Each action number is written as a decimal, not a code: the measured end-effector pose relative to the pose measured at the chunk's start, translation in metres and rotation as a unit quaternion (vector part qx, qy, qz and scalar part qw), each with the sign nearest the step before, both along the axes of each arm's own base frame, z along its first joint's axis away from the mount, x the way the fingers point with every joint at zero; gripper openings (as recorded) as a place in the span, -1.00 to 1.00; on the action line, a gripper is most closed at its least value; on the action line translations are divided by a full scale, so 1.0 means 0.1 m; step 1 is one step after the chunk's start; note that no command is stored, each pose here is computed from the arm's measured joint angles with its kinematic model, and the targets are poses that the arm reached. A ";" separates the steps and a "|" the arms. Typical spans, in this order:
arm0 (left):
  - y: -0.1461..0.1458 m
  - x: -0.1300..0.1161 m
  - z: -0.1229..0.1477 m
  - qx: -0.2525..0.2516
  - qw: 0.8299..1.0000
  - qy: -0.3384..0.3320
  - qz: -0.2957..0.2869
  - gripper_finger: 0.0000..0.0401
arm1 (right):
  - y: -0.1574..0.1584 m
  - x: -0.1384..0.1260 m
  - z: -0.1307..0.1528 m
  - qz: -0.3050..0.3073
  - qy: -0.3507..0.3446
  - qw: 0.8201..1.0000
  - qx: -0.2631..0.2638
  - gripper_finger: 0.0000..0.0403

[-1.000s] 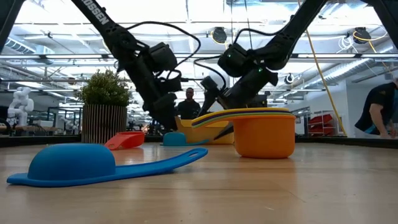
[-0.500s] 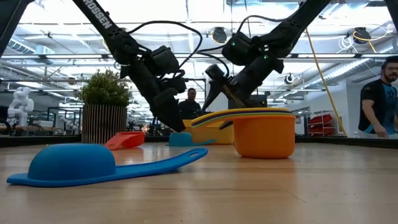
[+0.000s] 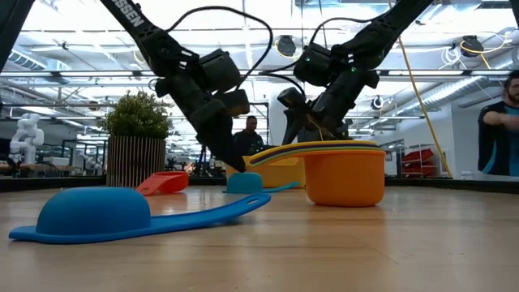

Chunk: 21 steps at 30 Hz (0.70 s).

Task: Nest measuring cups in basket
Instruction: Stack the light blue measuring cup on top of the yellow measuring cup

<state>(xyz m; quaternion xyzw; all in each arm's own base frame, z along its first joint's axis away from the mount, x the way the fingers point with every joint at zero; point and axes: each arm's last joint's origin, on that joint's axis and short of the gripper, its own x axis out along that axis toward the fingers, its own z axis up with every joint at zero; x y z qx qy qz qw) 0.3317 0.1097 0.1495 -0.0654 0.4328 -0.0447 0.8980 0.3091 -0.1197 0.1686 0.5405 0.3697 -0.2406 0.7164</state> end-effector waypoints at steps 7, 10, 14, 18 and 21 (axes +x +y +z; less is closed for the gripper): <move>-0.15 0.05 0.00 0.022 1.000 0.006 -0.014 0.36 | -0.05 0.03 -0.10 -0.001 0.001 1.000 0.006 0.49; -0.15 0.05 0.00 0.024 1.000 0.006 -0.013 0.36 | -0.05 0.04 -0.22 0.011 0.013 1.000 0.025 0.49; -0.15 0.05 0.00 0.026 1.000 0.006 -0.011 0.36 | -0.04 0.07 -0.32 0.019 0.023 0.999 0.027 0.49; -0.15 0.05 0.00 0.028 1.000 0.005 -0.013 0.36 | -0.05 0.12 -0.36 0.025 0.006 0.999 0.020 0.46; -0.15 0.05 0.00 0.031 0.999 0.004 -0.016 0.36 | -0.06 0.16 -0.37 0.027 -0.012 1.000 0.003 0.38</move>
